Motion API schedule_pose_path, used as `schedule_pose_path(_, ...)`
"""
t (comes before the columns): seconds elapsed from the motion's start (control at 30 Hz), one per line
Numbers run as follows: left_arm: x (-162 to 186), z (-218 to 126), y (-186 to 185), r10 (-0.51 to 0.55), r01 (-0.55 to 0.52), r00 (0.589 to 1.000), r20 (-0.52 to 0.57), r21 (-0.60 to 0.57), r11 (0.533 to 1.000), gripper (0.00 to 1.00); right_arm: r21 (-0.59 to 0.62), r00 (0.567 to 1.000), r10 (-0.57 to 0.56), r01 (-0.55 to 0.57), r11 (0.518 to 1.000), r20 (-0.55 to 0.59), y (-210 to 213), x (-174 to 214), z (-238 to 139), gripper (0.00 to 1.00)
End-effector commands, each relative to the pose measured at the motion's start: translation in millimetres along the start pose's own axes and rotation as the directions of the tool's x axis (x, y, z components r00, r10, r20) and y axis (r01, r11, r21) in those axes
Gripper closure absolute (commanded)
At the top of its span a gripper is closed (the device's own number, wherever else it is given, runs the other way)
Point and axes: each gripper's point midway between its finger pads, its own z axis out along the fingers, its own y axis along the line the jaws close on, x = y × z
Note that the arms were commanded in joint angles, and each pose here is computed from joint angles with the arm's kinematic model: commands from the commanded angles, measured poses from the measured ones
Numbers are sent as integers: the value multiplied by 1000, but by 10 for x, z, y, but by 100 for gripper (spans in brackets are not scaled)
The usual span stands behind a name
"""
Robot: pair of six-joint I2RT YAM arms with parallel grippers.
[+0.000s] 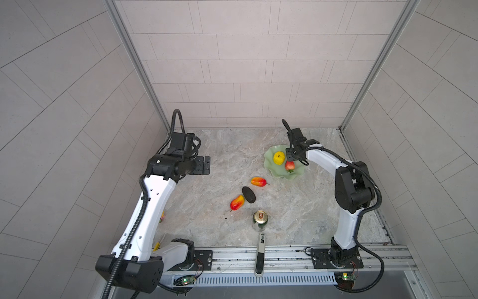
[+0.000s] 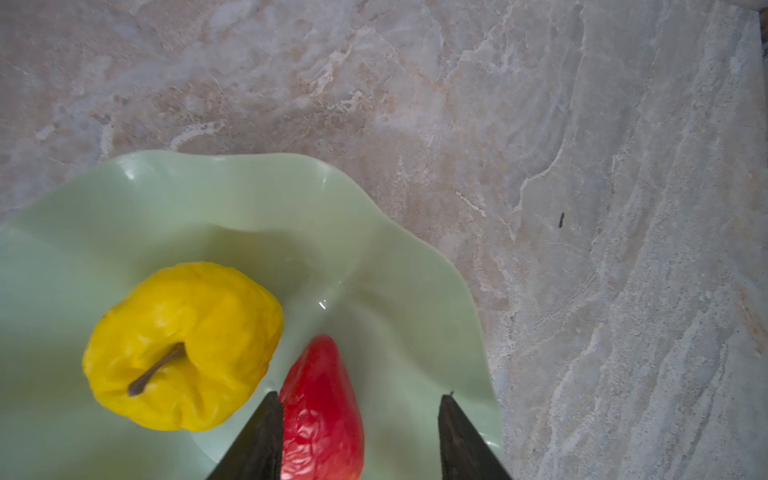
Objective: Place and organize the fake fruits in the fruit bowl
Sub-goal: 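Carry the strawberry into the green bowl and release it beside the pepper, then reach the right gripper to the mango farther from the robot and grasp it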
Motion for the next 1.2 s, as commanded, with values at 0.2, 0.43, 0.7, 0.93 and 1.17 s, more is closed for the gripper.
schedule_pose_path(0.2,1,-39,11,12,-12,1000,-2,-3,1000,0,-50,998,-14,17,999,58,29,-122,-383,38)
schedule_pose_path(0.43,-7,-6,-7,12,-12,1000,-13,4,1000,0,-273,960,-228,267,924,165,832,101,-1079,8)
schedule_pose_path(0.7,-15,-11,-32,7,-7,1000,-8,19,1000,0,-443,878,-446,474,761,174,1777,802,-1103,5)
schedule_pose_path(0.93,14,-57,-8,8,-8,1000,-5,9,1000,0,-461,852,-514,496,736,96,2046,1065,-752,14)
schedule_pose_path(1.17,31,-64,0,8,-8,1000,-5,7,1000,0,-419,846,-531,502,757,56,2128,1100,-473,25)
